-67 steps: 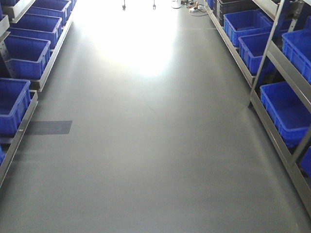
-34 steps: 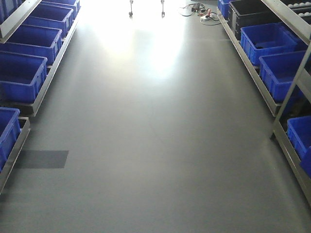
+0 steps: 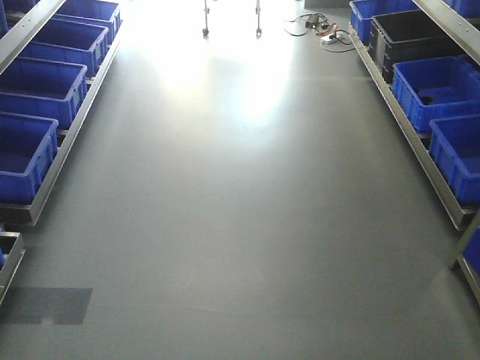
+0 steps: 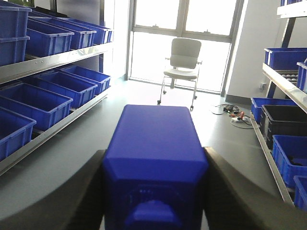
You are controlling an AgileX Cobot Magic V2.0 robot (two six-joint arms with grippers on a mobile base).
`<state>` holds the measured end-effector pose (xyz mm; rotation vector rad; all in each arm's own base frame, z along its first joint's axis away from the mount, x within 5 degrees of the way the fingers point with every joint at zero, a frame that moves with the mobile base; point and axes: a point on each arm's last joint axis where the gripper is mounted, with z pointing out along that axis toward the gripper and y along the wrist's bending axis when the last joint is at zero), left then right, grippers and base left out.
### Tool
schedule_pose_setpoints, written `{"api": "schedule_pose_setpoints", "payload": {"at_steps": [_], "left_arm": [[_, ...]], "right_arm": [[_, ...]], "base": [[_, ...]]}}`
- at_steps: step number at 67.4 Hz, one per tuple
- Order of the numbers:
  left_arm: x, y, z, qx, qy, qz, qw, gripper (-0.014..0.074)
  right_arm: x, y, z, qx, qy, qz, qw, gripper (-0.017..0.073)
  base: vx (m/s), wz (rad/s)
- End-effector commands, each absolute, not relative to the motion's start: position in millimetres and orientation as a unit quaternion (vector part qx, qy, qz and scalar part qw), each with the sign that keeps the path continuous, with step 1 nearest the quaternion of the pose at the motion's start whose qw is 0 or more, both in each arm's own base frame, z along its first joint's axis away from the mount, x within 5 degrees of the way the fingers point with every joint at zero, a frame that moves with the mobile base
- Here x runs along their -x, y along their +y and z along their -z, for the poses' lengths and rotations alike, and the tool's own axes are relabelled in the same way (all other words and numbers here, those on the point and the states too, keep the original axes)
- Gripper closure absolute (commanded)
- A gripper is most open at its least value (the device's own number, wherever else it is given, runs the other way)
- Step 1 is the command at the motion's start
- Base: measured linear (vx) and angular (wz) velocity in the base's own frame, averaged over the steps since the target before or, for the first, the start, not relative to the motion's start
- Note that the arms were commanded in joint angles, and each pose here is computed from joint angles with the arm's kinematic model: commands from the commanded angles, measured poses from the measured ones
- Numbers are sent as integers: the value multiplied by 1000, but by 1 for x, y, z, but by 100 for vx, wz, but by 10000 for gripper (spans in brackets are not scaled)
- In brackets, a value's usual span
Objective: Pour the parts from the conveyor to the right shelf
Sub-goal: 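Turn into the aisle between bin shelves and drive forward, then turn toward the shelf and stop facing an empty blue bin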
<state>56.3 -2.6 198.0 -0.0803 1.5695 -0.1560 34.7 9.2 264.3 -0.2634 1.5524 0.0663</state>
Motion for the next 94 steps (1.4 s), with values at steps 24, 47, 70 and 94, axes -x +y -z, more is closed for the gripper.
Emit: {"api": "schedule_pose_setpoints", "payload": {"at_steps": [24,47,70,94], "left_arm": [[-56,-3,-198,38,684,79,724,600],[-56,-3,-198,38,684,79,724,600],[-56,-3,-198,38,684,79,724,600],[-56,-3,-198,38,684,79,724,600]], "right_arm": [[-32,8,-280,110,662,-25,741,561],[-32,8,-280,110,662,-25,741,561],[-32,8,-280,110,662,-25,741,561],[-32,8,-280,110,662,-25,741,561]], "base": [[47,43],[36,91],[27,89],[16,79]]}}
